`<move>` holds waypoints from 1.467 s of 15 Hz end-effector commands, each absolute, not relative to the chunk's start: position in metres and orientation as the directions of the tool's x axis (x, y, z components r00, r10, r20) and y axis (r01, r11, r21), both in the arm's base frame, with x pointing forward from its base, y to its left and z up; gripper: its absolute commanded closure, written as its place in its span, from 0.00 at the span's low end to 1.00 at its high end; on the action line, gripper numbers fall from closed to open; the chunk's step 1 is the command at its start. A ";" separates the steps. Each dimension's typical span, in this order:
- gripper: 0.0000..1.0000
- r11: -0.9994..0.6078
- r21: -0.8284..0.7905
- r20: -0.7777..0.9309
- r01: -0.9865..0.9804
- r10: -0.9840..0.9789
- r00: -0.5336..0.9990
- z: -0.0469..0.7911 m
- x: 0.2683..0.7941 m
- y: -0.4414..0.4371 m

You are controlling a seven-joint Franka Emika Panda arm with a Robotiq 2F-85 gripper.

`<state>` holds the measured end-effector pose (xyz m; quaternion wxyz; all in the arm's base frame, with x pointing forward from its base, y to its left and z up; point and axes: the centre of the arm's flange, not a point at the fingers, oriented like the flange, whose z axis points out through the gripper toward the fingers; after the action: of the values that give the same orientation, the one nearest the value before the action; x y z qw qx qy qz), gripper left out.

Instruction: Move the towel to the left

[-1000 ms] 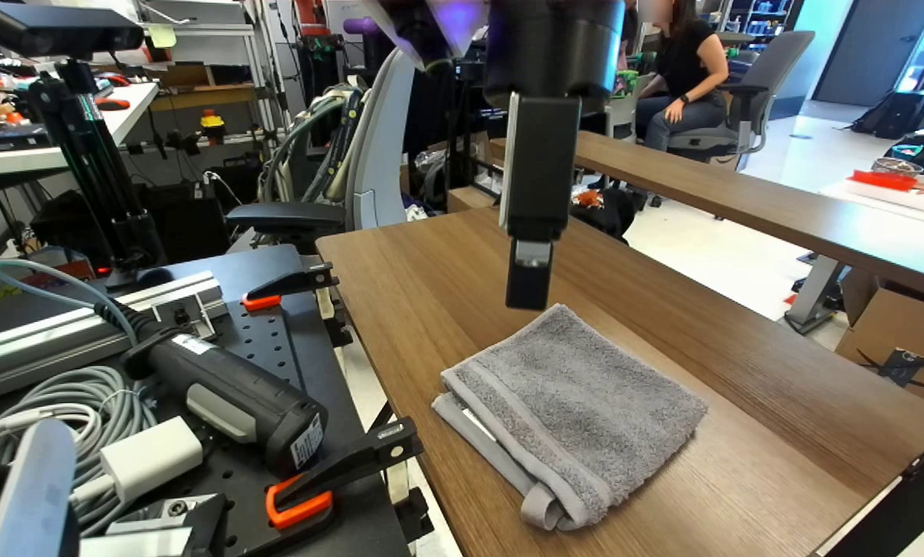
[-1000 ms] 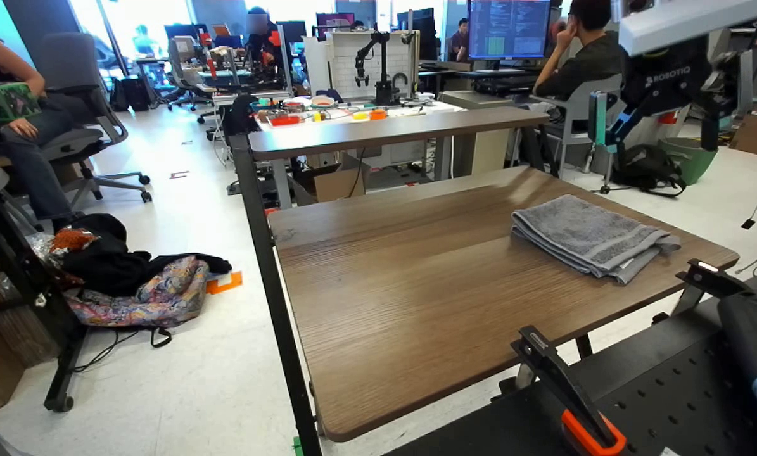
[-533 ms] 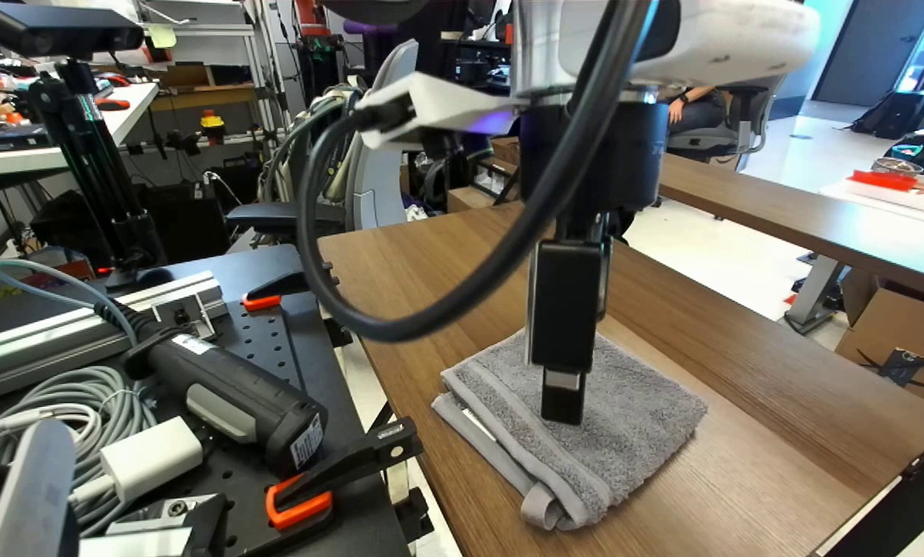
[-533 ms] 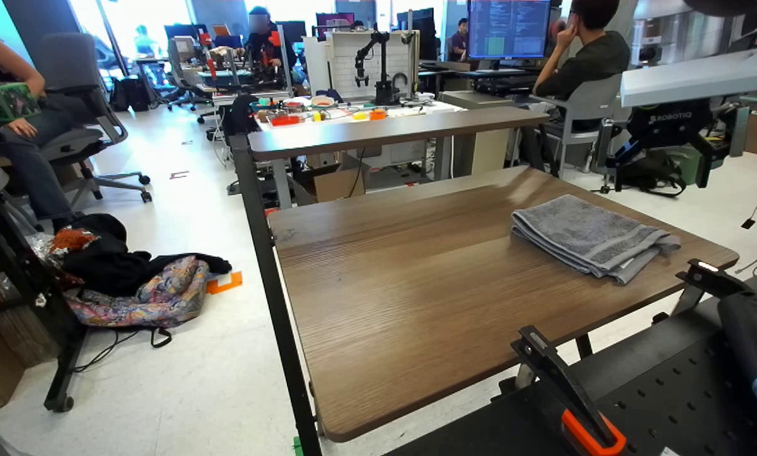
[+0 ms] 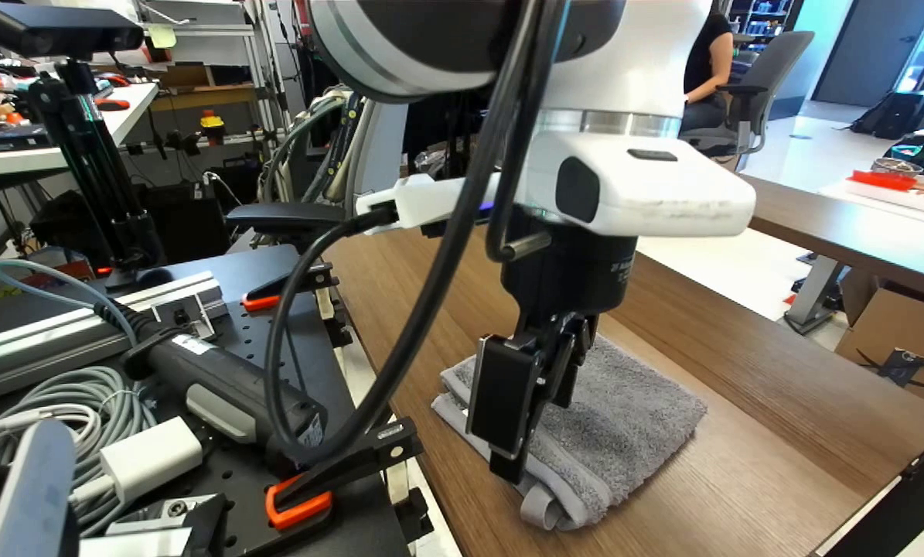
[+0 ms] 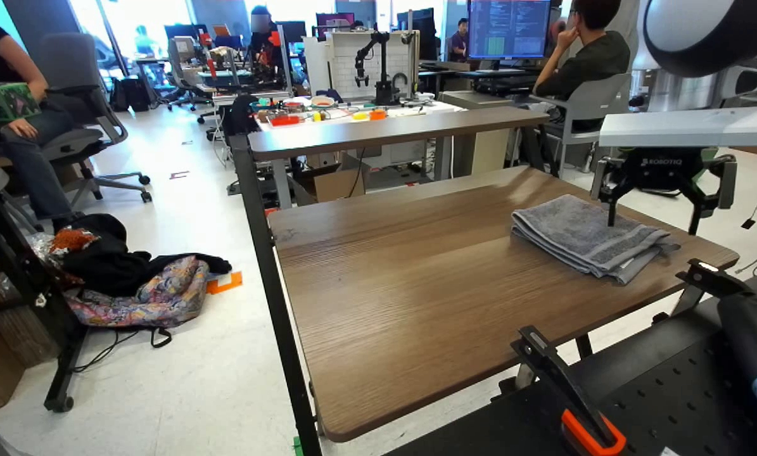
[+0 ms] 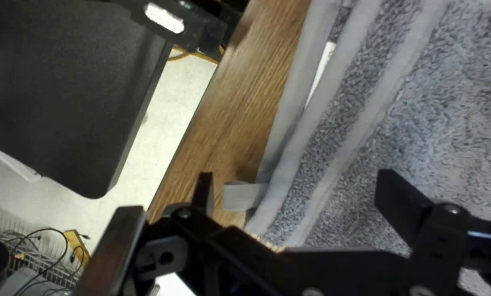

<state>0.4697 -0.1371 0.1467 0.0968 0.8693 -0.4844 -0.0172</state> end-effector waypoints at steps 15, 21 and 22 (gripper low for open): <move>0.00 -0.473 0.139 0.031 -0.870 -0.876 0.481 0.097 0.515 -0.068; 0.00 -0.506 0.152 0.027 -0.849 -0.856 0.516 0.086 0.521 -0.013; 0.00 -0.514 0.155 0.031 -0.843 -0.851 0.525 0.085 0.521 -0.001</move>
<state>0.5158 -0.0322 0.1027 0.0747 0.8688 -0.4887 -0.0271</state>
